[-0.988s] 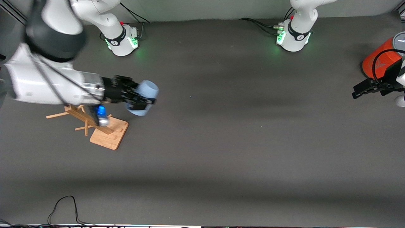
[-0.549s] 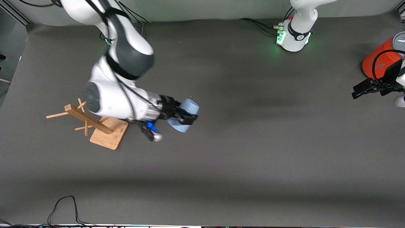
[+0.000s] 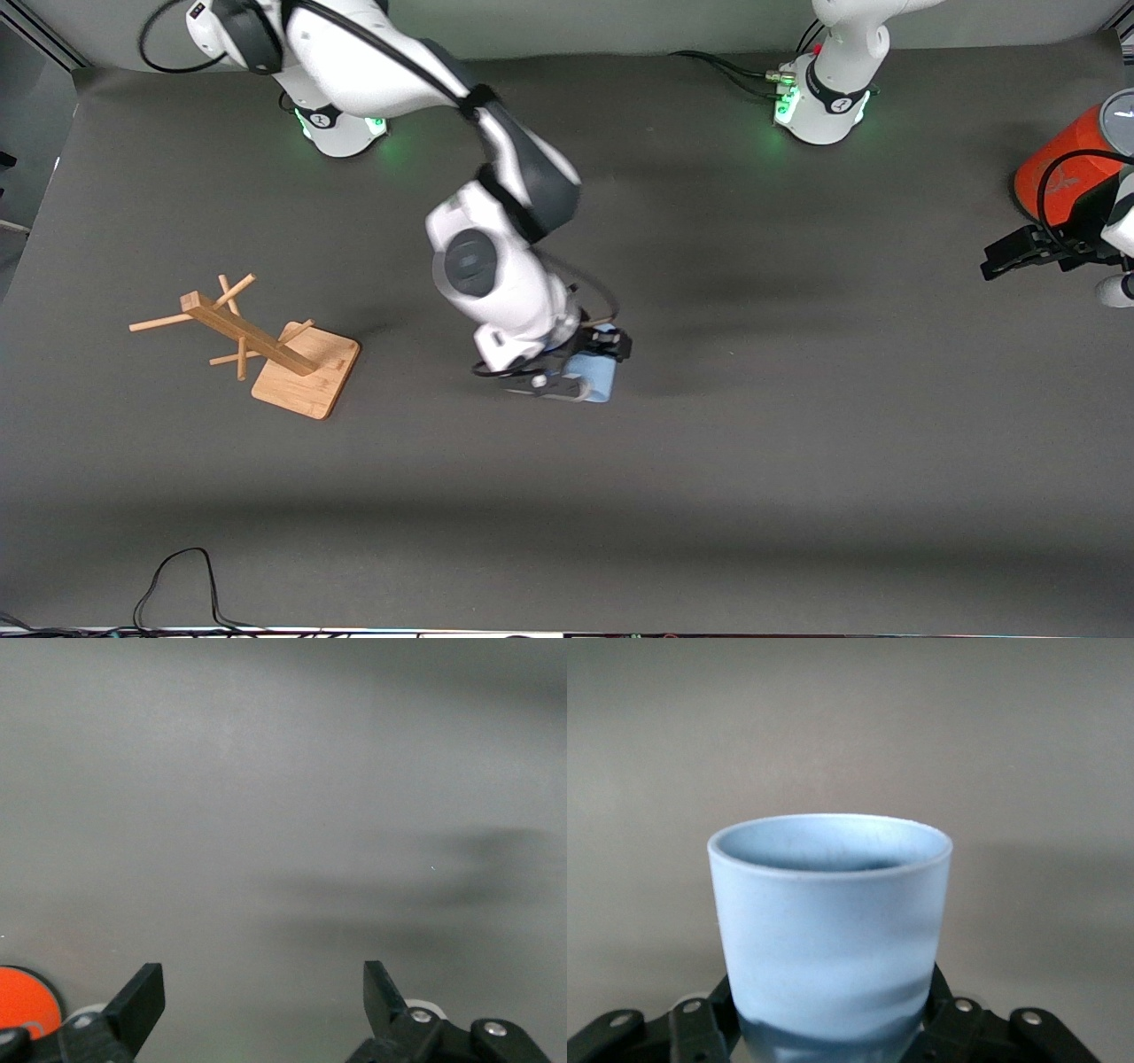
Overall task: Rotate and upright cup with both arms
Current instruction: 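Lift the blue cup off the peg and carry it toward the table middle, then lower the blue cup onto the table and open the right gripper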
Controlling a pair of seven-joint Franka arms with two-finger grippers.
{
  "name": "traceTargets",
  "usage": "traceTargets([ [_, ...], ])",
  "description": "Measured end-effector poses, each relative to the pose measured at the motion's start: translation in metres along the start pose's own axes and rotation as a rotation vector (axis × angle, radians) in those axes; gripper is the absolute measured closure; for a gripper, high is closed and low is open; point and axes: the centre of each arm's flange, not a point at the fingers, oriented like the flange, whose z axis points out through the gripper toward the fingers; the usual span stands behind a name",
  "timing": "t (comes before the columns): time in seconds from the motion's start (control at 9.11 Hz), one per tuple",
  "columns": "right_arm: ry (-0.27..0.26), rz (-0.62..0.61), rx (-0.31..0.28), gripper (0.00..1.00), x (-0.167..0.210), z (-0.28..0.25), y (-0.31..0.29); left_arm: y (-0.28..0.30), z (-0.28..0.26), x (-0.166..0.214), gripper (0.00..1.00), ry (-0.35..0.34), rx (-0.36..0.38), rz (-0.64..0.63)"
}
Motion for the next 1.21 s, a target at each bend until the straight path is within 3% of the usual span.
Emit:
traceTargets([
  [0.22, 0.055, -0.394, -0.141, 0.23, -0.036, 0.043, -0.032, 0.001, 0.001, 0.000, 0.00, -0.002, 0.000, 0.002],
  [0.44, 0.067, -0.652, -0.247, 0.23, -0.063, 0.072, -0.050, 0.004, 0.002, 0.000, 0.00, -0.003, 0.000, 0.008],
  [0.77, 0.060, -0.774, -0.306, 0.23, -0.105, 0.132, -0.065, 0.006, 0.005, 0.001, 0.00, -0.009, 0.000, 0.012],
  [0.99, 0.043, -0.780, -0.327, 0.23, -0.107, 0.175, -0.048, 0.008, 0.010, 0.001, 0.00, -0.019, -0.001, 0.015],
  [1.1, 0.057, -0.771, -0.321, 0.22, -0.105, 0.177, -0.046, 0.008, 0.015, 0.004, 0.00, -0.024, -0.005, 0.014],
  [1.21, 0.064, -0.756, -0.317, 0.11, -0.104, 0.176, -0.047, 0.010, 0.020, 0.008, 0.00, -0.025, -0.035, 0.011],
])
